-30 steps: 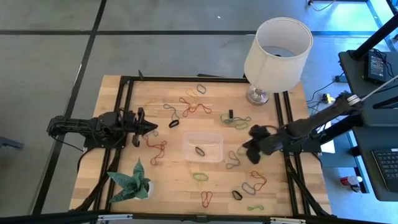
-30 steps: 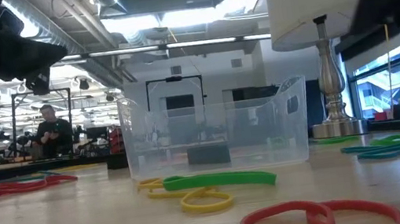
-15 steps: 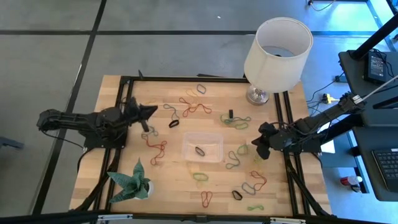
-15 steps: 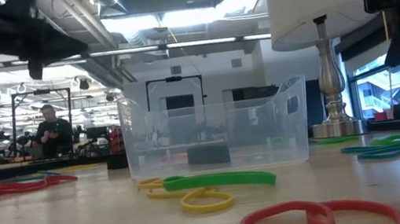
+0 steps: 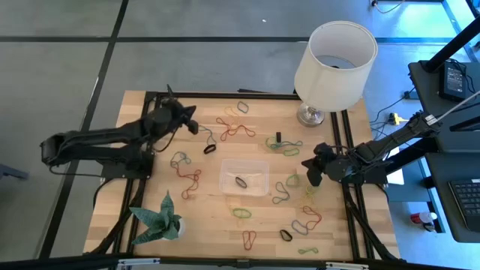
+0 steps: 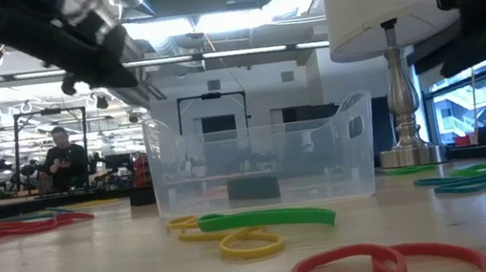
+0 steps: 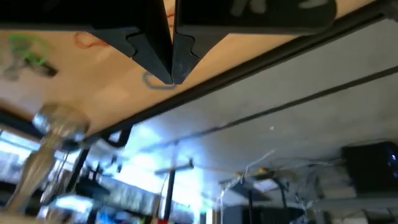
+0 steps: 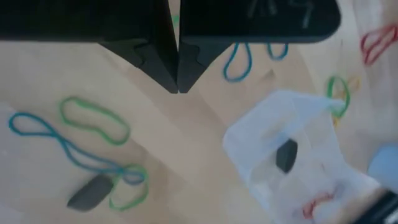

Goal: Pick and place rubber bands into bin
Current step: Put the yellow rubber band into the transparent bin

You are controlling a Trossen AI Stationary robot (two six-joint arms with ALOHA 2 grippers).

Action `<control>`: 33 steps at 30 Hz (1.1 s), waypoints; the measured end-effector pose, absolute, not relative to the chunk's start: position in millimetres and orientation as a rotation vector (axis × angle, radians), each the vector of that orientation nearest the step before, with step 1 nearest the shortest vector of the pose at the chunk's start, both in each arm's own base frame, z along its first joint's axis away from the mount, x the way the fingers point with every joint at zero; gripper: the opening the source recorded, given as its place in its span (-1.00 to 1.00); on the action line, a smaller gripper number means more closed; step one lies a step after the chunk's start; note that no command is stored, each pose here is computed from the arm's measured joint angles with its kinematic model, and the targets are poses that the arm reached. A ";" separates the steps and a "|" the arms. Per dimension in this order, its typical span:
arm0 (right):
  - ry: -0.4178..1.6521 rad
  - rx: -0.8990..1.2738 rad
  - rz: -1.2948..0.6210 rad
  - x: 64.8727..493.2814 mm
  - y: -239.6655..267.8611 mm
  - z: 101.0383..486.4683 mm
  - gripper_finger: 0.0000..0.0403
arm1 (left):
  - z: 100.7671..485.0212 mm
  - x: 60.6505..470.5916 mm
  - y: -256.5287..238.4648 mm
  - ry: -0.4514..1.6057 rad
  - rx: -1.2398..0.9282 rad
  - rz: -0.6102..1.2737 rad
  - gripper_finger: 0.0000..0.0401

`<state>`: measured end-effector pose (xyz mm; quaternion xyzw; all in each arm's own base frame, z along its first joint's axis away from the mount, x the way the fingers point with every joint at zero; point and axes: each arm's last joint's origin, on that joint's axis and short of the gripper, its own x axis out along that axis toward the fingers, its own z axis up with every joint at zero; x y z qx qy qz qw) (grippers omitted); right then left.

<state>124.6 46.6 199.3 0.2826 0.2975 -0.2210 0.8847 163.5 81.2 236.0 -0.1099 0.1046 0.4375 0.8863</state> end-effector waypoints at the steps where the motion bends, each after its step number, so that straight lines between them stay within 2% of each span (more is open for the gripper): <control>1: 0.604 0.590 -0.463 125.3 46.7 200.0 -0.96 | 233.9 165.3 86.4 0.242 -0.222 0.903 -0.98; 9: 0.515 0.626 -0.491 130.9 44.2 204.9 -0.96 | 213.7 169.6 112.2 0.310 -0.356 0.983 -0.98; 13: 0.499 0.638 -0.517 132.8 40.1 205.5 -0.96 | 208.8 170.1 116.8 0.348 -0.352 0.972 -0.98; 21: 0.484 0.630 -0.573 135.5 30.9 205.7 -0.96 | 208.7 169.8 117.3 0.294 -0.449 0.999 -0.98; 28: 0.460 0.650 -0.602 137.6 26.1 206.9 -0.96 | 208.2 168.9 118.1 0.322 -0.410 0.998 -0.98; 33: 0.450 0.659 -0.600 138.5 25.6 207.7 -0.96 | 203.9 159.6 121.9 0.493 -0.456 1.010 -0.88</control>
